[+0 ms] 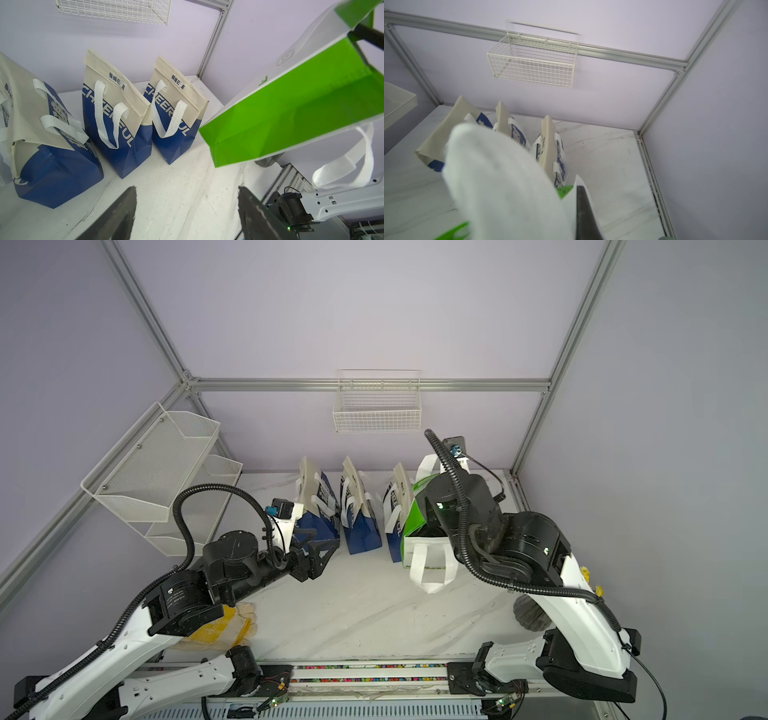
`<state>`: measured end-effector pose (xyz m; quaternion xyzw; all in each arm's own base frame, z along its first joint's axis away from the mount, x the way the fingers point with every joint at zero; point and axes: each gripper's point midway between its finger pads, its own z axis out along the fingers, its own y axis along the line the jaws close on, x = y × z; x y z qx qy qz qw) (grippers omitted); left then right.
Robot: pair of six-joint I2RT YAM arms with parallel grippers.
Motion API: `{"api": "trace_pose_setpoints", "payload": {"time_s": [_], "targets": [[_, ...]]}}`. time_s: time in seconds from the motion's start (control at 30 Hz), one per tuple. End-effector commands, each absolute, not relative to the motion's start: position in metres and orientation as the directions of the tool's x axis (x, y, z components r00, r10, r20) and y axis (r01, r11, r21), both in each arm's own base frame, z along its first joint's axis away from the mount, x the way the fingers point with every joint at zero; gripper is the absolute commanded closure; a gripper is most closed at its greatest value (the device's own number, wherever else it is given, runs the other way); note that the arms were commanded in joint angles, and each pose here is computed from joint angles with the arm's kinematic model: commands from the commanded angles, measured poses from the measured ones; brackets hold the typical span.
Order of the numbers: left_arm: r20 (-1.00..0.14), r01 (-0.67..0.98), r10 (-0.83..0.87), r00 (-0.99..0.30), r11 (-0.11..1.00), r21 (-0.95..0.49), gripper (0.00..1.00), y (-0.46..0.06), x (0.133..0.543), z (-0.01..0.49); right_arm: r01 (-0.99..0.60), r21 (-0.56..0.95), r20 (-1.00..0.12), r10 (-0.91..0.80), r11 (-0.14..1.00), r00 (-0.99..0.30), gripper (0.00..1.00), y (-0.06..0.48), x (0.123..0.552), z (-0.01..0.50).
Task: Open the takeout bag
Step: Place the takeout bag at the corner of the board.
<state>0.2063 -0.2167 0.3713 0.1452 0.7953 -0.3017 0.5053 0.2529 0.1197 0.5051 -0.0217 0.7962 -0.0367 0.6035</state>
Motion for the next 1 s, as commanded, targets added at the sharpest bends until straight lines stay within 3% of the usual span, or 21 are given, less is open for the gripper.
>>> {"api": "trace_pose_setpoints", "payload": {"time_s": [0.0, 0.17, 0.5, 0.77, 0.97], "targets": [[-0.868, 0.504, -0.100, -0.487, 0.779, -0.373, 0.24, -0.218, 0.207, 0.359, 0.186, -0.055, -0.988, -0.026, 0.981, -0.154, 1.00, 0.093, 0.257, 0.551], [-0.841, 0.481, -0.109, -0.530, 0.778, -0.404, 0.26, -0.225, 0.210, 0.344, 0.247, -0.081, -0.987, -0.044, 0.966, -0.155, 1.00, 0.093, 0.302, 0.567], [-0.775, 0.444, -0.116, -0.621, 0.763, -0.470, 0.28, -0.240, 0.210, 0.309, 0.310, 0.087, -0.887, 0.215, 0.947, -0.408, 1.00, 0.018, 0.441, 0.453], [-0.751, 0.422, -0.120, -0.649, 0.765, -0.486, 0.28, -0.245, 0.213, 0.292, 0.362, 0.275, -0.711, 0.442, 0.891, -0.546, 1.00, -0.034, 0.491, 0.339], [-0.722, 0.395, -0.108, -0.684, 0.776, -0.491, 0.30, -0.252, 0.219, 0.275, 0.452, 0.295, -0.631, 0.527, 0.842, -0.569, 1.00, -0.073, 0.503, 0.279]]}}
